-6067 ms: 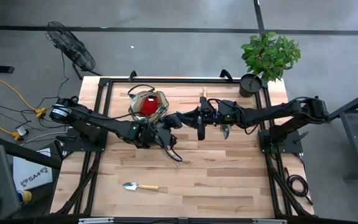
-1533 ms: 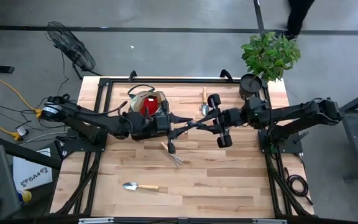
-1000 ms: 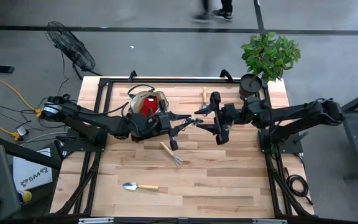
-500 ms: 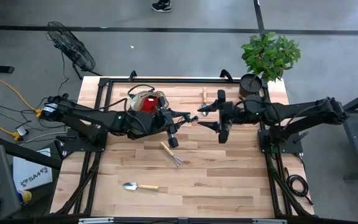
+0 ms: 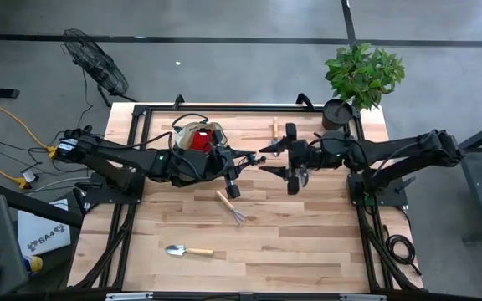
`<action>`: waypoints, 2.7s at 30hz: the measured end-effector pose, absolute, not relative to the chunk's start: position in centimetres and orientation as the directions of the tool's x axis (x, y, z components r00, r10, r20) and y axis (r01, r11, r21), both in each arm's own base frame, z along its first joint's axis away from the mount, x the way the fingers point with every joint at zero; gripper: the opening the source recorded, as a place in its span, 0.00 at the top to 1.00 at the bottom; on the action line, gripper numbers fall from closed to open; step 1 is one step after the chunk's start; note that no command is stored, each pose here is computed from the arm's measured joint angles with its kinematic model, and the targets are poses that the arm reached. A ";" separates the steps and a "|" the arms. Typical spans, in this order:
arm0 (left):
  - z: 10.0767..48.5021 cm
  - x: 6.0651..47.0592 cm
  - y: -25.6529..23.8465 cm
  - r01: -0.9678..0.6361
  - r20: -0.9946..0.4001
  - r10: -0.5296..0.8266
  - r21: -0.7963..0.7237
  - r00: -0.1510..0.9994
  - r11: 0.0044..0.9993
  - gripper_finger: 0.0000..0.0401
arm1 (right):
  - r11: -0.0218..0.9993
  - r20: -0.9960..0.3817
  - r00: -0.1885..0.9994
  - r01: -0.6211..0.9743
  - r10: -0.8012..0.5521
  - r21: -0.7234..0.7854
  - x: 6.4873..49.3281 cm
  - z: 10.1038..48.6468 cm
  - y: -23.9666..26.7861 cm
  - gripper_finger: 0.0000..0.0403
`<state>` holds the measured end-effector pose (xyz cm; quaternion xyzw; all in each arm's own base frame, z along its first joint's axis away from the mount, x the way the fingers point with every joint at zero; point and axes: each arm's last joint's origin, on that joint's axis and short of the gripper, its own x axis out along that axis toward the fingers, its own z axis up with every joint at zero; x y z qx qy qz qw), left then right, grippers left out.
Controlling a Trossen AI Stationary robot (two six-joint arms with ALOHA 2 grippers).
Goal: Pick & Place Garden tools in Gardening bag
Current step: Put the green shears into the gardening bag
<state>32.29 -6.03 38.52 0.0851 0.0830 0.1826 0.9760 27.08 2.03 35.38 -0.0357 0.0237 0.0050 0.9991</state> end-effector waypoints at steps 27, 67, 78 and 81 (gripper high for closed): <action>38.2 32.2 -6.0 -0.339 -0.163 0.373 0.201 0.913 0.919 0.81 | 0.989 -0.036 0.999 -0.034 0.029 -0.141 27.8 35.0 2.1 0.84; 38.2 26.8 -4.2 -0.577 -0.319 0.633 0.260 0.706 0.774 0.33 | 0.861 -0.124 0.857 0.508 -0.501 0.033 29.8 32.3 -0.4 0.84; 36.7 24.6 -3.6 -0.645 -0.442 0.684 0.263 0.580 0.717 0.33 | 0.752 -0.081 0.774 0.630 -0.628 0.194 33.8 28.4 -5.1 0.84; 36.2 23.9 -3.5 -0.668 -0.464 0.709 0.284 0.532 0.688 0.33 | 0.726 -0.075 0.756 0.648 -0.650 0.230 34.4 27.5 -6.5 0.84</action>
